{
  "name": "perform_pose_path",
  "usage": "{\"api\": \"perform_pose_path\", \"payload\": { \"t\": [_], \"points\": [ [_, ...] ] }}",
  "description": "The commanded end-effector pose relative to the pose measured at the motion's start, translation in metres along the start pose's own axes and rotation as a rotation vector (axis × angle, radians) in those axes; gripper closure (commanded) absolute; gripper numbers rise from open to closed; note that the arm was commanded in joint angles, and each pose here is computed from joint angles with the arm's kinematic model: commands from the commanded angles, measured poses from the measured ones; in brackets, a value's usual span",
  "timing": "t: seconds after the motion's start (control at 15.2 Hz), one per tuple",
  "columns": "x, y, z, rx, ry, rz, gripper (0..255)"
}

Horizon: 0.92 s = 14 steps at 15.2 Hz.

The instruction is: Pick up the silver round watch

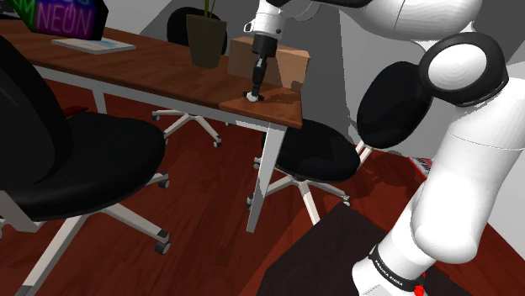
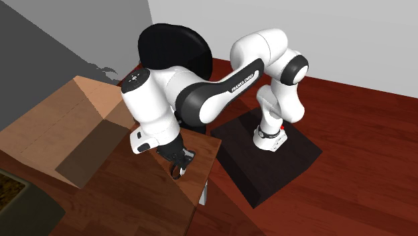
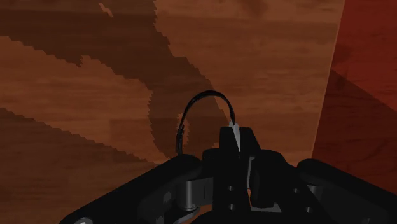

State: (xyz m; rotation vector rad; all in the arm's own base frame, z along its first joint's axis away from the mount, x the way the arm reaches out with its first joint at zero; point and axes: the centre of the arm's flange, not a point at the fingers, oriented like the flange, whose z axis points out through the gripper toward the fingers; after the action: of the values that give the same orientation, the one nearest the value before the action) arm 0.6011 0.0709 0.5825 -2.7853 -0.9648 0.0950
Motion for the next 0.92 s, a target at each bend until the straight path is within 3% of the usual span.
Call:
{"api": "perform_pose_path", "payload": {
  "t": [0.0, 0.2, 0.86],
  "points": [
    [0.000, 0.000, 0.000, 0.000, 0.000, 0.000, 255],
    [0.001, 0.000, 0.000, 0.000, 0.000, 0.000, 255],
    [0.001, -0.011, -0.052, 0.000, 0.000, 0.000, 255]
  ]
}}
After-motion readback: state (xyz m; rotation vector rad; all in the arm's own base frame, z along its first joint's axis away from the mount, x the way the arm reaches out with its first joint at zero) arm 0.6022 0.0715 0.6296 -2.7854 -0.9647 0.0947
